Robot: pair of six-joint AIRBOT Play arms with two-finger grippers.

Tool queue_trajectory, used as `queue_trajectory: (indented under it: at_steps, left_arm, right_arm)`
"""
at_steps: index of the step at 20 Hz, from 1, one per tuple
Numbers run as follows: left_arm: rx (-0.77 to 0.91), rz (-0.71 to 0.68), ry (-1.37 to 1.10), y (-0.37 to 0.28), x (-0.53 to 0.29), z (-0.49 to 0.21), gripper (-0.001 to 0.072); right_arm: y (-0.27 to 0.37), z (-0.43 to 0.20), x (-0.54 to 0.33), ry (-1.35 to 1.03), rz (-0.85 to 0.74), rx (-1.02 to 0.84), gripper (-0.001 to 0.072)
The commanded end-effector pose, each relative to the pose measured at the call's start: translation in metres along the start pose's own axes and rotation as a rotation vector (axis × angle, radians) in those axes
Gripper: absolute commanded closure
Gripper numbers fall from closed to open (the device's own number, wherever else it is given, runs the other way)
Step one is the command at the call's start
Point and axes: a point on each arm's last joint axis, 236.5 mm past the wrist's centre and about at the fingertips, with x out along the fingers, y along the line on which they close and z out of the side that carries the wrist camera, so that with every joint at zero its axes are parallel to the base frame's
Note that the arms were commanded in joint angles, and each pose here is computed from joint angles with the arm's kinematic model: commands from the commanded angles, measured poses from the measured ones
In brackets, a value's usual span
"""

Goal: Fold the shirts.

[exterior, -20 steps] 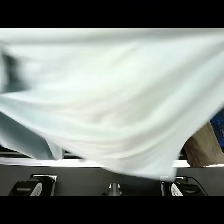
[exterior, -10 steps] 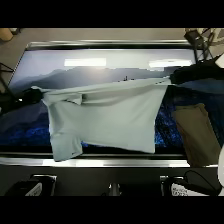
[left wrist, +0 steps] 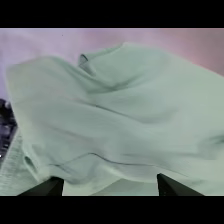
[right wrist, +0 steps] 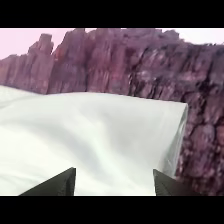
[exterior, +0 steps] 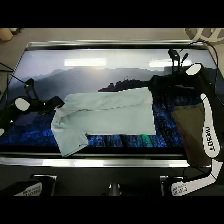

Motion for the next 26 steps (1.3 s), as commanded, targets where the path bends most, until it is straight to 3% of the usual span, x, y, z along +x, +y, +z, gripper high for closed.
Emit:
queue_trajectory:
  at_steps: [1, 2, 3, 5, 6, 7, 12, 16, 22, 23, 24, 26]
  left_arm:
    - [0.065, 0.044, 0.162, 0.029, -0.028, -0.005, 0.008]
    - [0.061, 0.094, 0.217, 0.052, -0.044, -0.008, 0.0242]
    - [0.036, 0.118, 0.267, 0.071, -0.054, -0.016, 0.032]
    - [-0.022, 0.134, 0.37, 0.102, -0.06, -0.045, 0.0296]
    - [-0.056, 0.141, 0.407, 0.114, -0.055, -0.063, 0.0216]
    - [-0.074, 0.133, 0.43, 0.12, -0.048, -0.078, 0.0201]
    - [-0.116, -0.002, 0.442, 0.106, -0.013, -0.114, 0.0213]
    - [-0.071, 0.005, 0.37, 0.112, 0.002, -0.1, 0.0258]
    - [-0.07, -0.018, 0.354, 0.109, 0.018, -0.097, 0.0265]
    - [-0.06, -0.025, 0.362, 0.105, 0.02, -0.099, 0.0334]
    - [-0.053, -0.028, 0.368, 0.103, 0.021, -0.101, 0.0346]
    - [-0.046, -0.031, 0.373, 0.101, 0.021, -0.102, 0.0604]
  right_arm:
    - [-0.025, 0.006, -0.035, 0.003, -0.049, -0.056, 0.0208]
    - [-0.038, -0.009, -0.054, 0.057, -0.063, -0.045, 0.0208]
    - [-0.046, -0.036, -0.068, 0.161, -0.057, -0.028, 0.0209]
    - [-0.063, -0.097, -0.087, 0.401, -0.071, -0.004, 0.0222]
    - [-0.07, -0.126, -0.094, 0.516, -0.095, -0.011, 0.0222]
    - [-0.072, -0.145, -0.097, 0.587, -0.089, -0.015, 0.0223]
    - [-0.055, -0.17, -0.081, 0.615, 0.002, 0.042, 0.0223]
    - [-0.054, -0.173, -0.083, 0.629, 0.016, 0.023, 0.0223]
    - [-0.042, -0.211, -0.082, 0.731, 0.085, 0.055, 0.021]
    - [-0.041, -0.22, -0.079, 0.739, 0.09, 0.061, 0.021]
    - [-0.041, -0.225, -0.077, 0.735, 0.085, 0.063, 0.021]
    - [-0.037, -0.237, -0.076, 0.736, 0.083, 0.076, 0.0204]
